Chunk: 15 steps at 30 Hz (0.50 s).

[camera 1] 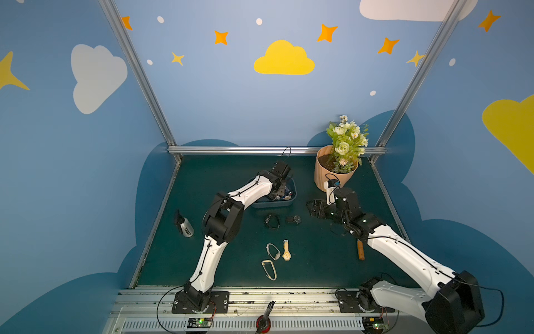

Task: Put the watch into the storage box
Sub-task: Place the watch in the storage box.

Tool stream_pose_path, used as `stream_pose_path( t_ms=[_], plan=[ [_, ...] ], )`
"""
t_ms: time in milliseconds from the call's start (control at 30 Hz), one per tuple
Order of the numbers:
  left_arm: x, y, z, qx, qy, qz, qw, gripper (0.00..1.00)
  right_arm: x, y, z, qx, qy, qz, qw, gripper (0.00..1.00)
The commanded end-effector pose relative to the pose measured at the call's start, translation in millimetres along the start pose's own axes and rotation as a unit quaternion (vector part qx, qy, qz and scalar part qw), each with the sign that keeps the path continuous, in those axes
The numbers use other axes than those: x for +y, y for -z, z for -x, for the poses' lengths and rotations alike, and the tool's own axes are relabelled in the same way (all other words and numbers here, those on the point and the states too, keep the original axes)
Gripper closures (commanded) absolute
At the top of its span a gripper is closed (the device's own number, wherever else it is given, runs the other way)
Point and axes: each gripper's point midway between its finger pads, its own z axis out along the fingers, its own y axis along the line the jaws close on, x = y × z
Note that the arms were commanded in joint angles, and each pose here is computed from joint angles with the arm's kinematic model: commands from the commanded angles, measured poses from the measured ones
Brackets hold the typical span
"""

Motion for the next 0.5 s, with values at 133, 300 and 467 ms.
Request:
stream_pose_path(
  t_ms=[133,300,467],
  plan=[
    [-1.7,62.4,31.6,-0.050,0.020,-0.044,0.998,0.35,-1.7,-0.4,-0.1,0.004,-0.005,-0.004,1.000,0.16],
    [-5.3,109.8,44.7,-0.090,0.040,-0.095,0.991,0.12,-1.3,-3.2,-0.1,0.008,-0.006,-0.004,1.000,0.17],
    [3.7,151.9,39.8,-0.127,0.062,-0.132,0.981,0.00,0.7,-5.1,0.8,0.011,-0.007,-0.002,1.000,0.17]
  ],
)
